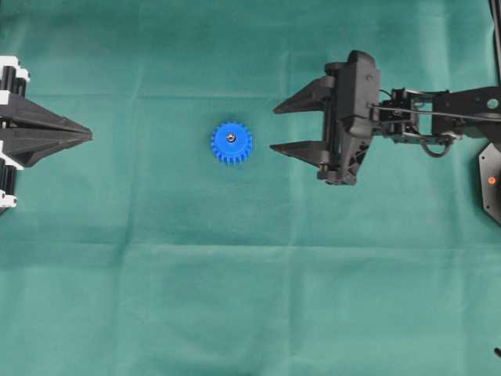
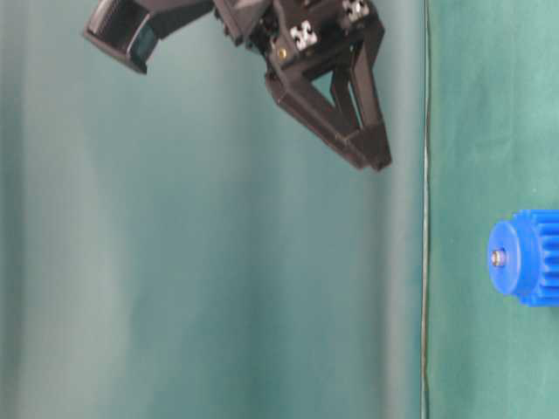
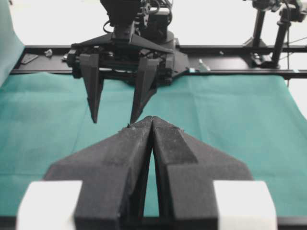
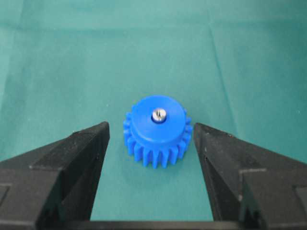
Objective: Insert the shaft placed at a random location into the center hole of the small gear at another random location.
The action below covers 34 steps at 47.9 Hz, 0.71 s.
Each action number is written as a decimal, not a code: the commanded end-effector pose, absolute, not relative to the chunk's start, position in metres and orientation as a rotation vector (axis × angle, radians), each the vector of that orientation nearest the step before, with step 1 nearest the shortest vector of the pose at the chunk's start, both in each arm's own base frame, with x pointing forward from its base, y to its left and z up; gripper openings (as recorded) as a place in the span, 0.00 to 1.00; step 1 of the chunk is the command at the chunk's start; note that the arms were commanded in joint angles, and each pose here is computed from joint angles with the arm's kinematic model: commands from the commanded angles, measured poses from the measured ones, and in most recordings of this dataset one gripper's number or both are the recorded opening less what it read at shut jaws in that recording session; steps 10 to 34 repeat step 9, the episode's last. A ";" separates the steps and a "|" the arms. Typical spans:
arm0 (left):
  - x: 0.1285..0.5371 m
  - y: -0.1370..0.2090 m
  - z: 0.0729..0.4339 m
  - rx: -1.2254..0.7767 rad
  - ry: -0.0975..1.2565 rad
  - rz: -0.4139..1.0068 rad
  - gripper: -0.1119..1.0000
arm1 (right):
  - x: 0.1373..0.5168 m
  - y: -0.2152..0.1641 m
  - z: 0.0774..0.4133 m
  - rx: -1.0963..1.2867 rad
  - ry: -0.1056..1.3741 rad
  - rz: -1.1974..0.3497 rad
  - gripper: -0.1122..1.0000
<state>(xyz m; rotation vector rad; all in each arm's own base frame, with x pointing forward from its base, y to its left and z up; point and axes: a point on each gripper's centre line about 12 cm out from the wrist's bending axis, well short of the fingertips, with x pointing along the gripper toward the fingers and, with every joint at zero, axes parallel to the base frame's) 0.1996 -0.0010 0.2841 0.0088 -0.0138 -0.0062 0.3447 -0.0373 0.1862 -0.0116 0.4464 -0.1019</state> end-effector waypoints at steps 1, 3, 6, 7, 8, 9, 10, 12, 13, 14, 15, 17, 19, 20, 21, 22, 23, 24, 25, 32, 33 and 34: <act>0.201 -0.001 0.289 0.012 -0.026 -0.008 0.10 | 0.342 -0.036 0.196 -0.012 0.419 -0.100 0.78; 0.201 -0.001 0.289 0.010 -0.026 -0.008 0.10 | 0.341 -0.036 0.196 -0.012 0.422 -0.100 0.78; 0.201 -0.001 0.289 0.010 -0.026 -0.007 0.10 | 0.340 -0.036 0.195 -0.012 0.429 -0.100 0.78; 0.201 -0.001 0.289 0.012 -0.026 -0.008 0.10 | 0.340 -0.036 0.195 -0.010 0.432 -0.100 0.78; 0.201 -0.001 0.289 0.012 -0.026 -0.007 0.10 | 0.340 -0.036 0.195 -0.011 0.434 -0.100 0.78; 0.201 -0.001 0.289 0.009 -0.026 -0.007 0.10 | 0.339 -0.036 0.194 -0.011 0.437 -0.099 0.78; 0.201 -0.001 0.289 0.009 -0.026 -0.007 0.10 | 0.339 -0.036 0.194 -0.011 0.437 -0.099 0.78; 0.201 -0.001 0.289 0.009 -0.026 -0.007 0.10 | 0.339 -0.036 0.194 -0.011 0.437 -0.099 0.78; 0.201 -0.001 0.289 0.009 -0.026 -0.007 0.10 | 0.339 -0.036 0.194 -0.011 0.437 -0.099 0.78; 0.201 -0.001 0.289 0.009 -0.026 -0.007 0.10 | 0.339 -0.036 0.194 -0.011 0.437 -0.099 0.78; 0.201 -0.001 0.289 0.009 -0.026 -0.007 0.10 | 0.339 -0.036 0.194 -0.011 0.437 -0.099 0.78; 0.201 -0.001 0.289 0.009 -0.026 -0.007 0.10 | 0.339 -0.036 0.194 -0.011 0.437 -0.099 0.78; 0.201 -0.001 0.289 0.009 -0.026 -0.007 0.10 | 0.339 -0.036 0.194 -0.011 0.437 -0.099 0.78; 0.201 -0.001 0.289 0.009 -0.026 -0.007 0.10 | 0.339 -0.036 0.194 -0.011 0.437 -0.099 0.78; 0.201 -0.001 0.289 0.009 -0.026 -0.007 0.10 | 0.339 -0.036 0.194 -0.011 0.437 -0.099 0.78; 0.201 -0.001 0.289 0.009 -0.026 -0.007 0.10 | 0.339 -0.036 0.194 -0.011 0.437 -0.099 0.78; 0.201 -0.001 0.289 0.009 -0.026 -0.007 0.10 | 0.339 -0.036 0.194 -0.011 0.437 -0.099 0.78; 0.201 -0.001 0.289 0.009 -0.026 -0.007 0.10 | 0.339 -0.036 0.194 -0.011 0.437 -0.099 0.78; 0.201 -0.001 0.289 0.009 -0.026 -0.007 0.10 | 0.339 -0.036 0.194 -0.011 0.437 -0.099 0.78; 0.201 -0.001 0.289 0.009 -0.026 -0.007 0.10 | 0.339 -0.036 0.194 -0.011 0.437 -0.099 0.78; 0.201 -0.001 0.289 0.009 -0.026 -0.007 0.10 | 0.339 -0.036 0.194 -0.011 0.437 -0.099 0.78; 0.201 -0.001 0.289 0.009 -0.026 -0.007 0.10 | 0.339 -0.036 0.194 -0.011 0.437 -0.099 0.78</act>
